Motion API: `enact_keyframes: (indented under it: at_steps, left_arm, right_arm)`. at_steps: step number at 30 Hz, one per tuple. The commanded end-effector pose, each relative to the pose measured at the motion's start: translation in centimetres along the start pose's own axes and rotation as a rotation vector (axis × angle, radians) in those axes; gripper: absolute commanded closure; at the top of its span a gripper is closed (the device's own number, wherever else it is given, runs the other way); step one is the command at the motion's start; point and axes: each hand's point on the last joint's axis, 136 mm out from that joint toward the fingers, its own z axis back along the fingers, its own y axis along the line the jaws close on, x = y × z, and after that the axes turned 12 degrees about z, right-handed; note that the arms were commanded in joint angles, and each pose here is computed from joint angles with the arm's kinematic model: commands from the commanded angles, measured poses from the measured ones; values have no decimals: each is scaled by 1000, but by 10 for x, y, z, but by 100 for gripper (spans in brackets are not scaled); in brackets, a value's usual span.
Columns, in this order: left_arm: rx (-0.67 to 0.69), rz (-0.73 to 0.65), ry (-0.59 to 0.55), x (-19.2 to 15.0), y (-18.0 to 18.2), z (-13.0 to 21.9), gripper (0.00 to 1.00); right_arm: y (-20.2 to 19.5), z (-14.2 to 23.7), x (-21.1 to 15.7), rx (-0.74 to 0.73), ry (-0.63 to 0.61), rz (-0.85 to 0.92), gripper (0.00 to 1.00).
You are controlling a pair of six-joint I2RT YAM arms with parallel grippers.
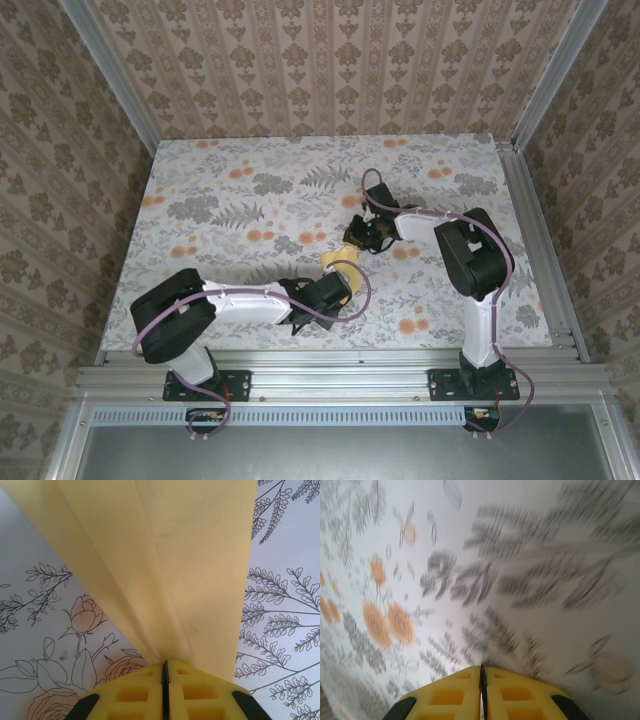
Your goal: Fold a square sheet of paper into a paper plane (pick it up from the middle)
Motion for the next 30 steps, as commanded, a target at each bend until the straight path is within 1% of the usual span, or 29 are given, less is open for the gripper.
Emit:
enact_keyframes:
  at_steps: [1,3,6,8,11,14,16,20,25,30]
  left_arm:
    - [96,-70,350,-98,34,-15,91]
    - [92,-69,347,-97,33,-15,91]
    - [92,-71,340,-93,31,-15,91]
    - [87,-68,336,-92,30,-16,90]
    - [64,-73,326,-88,24,-16,90]
    - [37,-75,310,-82,18,-17,90]
    - [9,-69,305,-79,13,-17,90]
    - [-26,-58,291,-74,6,-14,90]
    - [-45,-38,281,-72,5,-13,90]
    - [-56,-31,270,-68,2,-10,90]
  right_arm:
    - [-32,3,24,-121,-85,15,87]
    - [-21,11,21,-77,-83,26,87]
    - [-12,34,9,-31,-94,35,86]
    - [-7,53,-6,5,-100,29,86]
    - [7,59,-42,131,-38,-15,86]
    - [16,58,-72,223,13,-62,87]
    - [25,55,-88,253,43,-63,87]
    - [36,44,-103,302,80,-67,86]
    - [45,32,-114,307,115,-45,87]
    - [30,16,-126,240,150,-45,87]
